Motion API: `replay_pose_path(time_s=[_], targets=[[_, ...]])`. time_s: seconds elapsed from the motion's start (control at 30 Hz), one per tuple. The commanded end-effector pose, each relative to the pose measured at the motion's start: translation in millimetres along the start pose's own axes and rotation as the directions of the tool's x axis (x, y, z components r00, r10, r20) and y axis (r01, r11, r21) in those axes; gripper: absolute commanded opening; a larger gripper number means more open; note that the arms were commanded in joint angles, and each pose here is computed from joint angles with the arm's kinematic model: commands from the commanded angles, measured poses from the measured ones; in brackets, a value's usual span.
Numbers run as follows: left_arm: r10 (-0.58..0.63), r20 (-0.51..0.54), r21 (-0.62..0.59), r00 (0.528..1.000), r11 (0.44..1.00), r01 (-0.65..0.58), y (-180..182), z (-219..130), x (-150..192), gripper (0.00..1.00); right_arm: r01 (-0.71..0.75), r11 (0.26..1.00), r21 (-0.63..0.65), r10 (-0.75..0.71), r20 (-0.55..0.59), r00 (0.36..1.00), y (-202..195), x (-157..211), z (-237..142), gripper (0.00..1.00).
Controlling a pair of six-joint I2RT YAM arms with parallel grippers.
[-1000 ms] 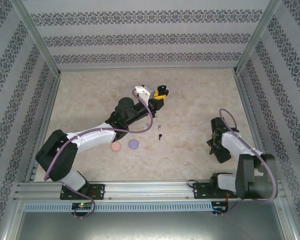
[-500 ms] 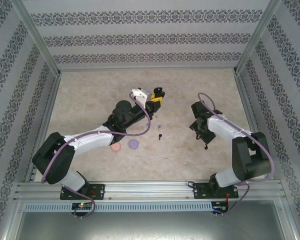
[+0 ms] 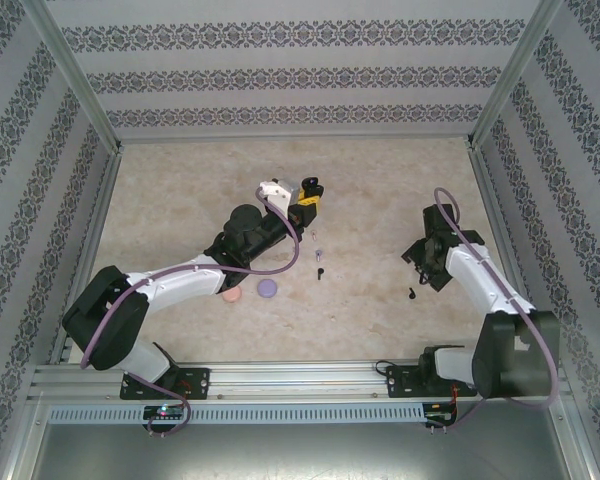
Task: Insert the wireless bluetooth earbuds into the charging case
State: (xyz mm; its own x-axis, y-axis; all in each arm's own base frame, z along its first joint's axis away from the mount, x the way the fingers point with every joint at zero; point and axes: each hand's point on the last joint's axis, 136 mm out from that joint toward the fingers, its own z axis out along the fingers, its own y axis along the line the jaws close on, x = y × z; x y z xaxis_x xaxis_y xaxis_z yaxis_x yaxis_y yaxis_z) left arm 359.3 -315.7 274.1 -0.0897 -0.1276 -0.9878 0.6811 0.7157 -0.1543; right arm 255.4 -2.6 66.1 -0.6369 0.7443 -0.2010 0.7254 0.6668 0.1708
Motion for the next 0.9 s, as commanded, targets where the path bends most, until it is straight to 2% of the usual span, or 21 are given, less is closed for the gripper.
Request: replay_pose_path(time_s=[0.0,0.2,0.47,0.63,0.87], targets=[[0.044,0.019,0.028,0.999,0.999,-0.045,-9.6,-3.4,-6.1,0.00,0.067,0.998,0.012,-0.066,-0.087,0.994,-2.6,21.3,9.6,0.68],[0.050,0.024,0.043,0.998,0.998,-0.051,-12.5,-4.5,-8.0,0.00,0.056,0.998,0.036,-0.052,-0.101,0.993,-14.1,42.9,26.1,0.67],[0.035,0.022,0.047,0.999,0.998,-0.036,-12.8,-4.1,-6.4,0.00,0.078,0.995,0.063,-0.071,-0.107,0.992,-17.3,52.0,42.3,0.65],[0.032,0.021,0.040,0.999,0.999,-0.033,-11.3,-4.5,-4.4,0.00,0.119,0.992,0.043,-0.114,-0.109,0.988,-2.7,53.2,43.4,0.64],[0.025,0.019,0.041,1.000,0.999,-0.025,-11.3,-2.0,-3.7,0.00,0.164,0.986,-0.037,-0.167,-0.086,0.982,39.7,55.6,32.2,0.62]])
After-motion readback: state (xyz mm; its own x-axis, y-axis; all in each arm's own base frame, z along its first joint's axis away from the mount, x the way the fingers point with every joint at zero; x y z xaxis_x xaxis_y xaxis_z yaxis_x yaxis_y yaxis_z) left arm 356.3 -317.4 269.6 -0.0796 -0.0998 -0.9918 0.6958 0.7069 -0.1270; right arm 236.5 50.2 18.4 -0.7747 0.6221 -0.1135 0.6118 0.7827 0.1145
